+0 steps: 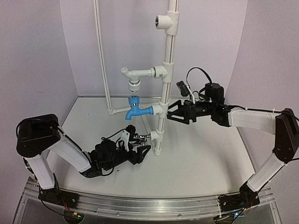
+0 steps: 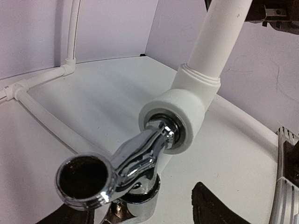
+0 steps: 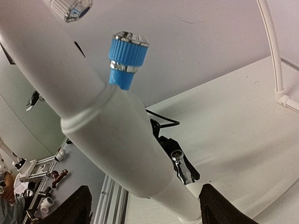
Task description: Install the water faucets
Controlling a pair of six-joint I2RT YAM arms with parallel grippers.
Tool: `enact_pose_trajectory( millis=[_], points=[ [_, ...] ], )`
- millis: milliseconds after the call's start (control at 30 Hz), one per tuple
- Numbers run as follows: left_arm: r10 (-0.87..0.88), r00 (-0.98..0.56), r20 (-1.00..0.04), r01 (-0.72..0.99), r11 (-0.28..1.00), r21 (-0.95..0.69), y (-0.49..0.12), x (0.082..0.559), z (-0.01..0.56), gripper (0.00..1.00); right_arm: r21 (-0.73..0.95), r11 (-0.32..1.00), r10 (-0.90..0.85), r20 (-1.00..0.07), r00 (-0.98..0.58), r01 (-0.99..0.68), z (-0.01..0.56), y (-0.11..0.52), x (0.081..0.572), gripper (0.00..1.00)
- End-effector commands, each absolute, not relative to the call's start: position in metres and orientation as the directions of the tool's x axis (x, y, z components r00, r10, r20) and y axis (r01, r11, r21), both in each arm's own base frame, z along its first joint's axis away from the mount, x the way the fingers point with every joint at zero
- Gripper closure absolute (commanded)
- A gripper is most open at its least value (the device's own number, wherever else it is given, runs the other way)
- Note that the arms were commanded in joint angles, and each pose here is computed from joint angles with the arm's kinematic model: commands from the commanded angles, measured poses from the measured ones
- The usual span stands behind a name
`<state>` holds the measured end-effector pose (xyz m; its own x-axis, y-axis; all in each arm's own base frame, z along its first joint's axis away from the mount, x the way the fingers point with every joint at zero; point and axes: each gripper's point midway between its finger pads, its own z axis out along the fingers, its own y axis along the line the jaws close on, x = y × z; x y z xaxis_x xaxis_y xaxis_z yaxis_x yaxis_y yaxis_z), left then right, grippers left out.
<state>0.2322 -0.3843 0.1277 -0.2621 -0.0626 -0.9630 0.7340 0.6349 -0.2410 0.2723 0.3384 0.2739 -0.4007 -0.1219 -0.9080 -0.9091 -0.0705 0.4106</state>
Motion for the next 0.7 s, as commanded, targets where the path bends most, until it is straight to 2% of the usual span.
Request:
enact_pose_trajectory(
  millis=[0, 167, 433, 667],
  points=[
    [-0.177, -0.245, -0.953, 0.713, 0.633, -0.301, -0.376, 0.234, 0.165, 0.21, 0.242, -0.099, -0.042, -0.97, -0.239, -0.965, 0.33, 0.342, 0.28, 0.23],
    [-0.202, -0.297, -0.933, 0.678, 0.643, -0.355, -0.358, 0.23, 0.172, 0.01, 0.201, -0.109, -0.011, -0.98, -0.201, -0.974, 0.357, 0.343, 0.281, 0.19],
    [-0.309, -0.354, -0.883, 0.582, 0.666, -0.467, -0.315, 0.223, 0.178, 0.0, 0.197, -0.14, -0.006, -0.98, -0.198, -0.97, 0.367, 0.35, 0.272, 0.17],
    [-0.279, -0.446, -0.851, 0.598, 0.614, -0.515, -0.313, 0.204, 0.173, 0.01, 0.184, -0.163, 0.003, -0.982, -0.187, -0.969, 0.378, 0.361, 0.271, 0.24]
  ],
)
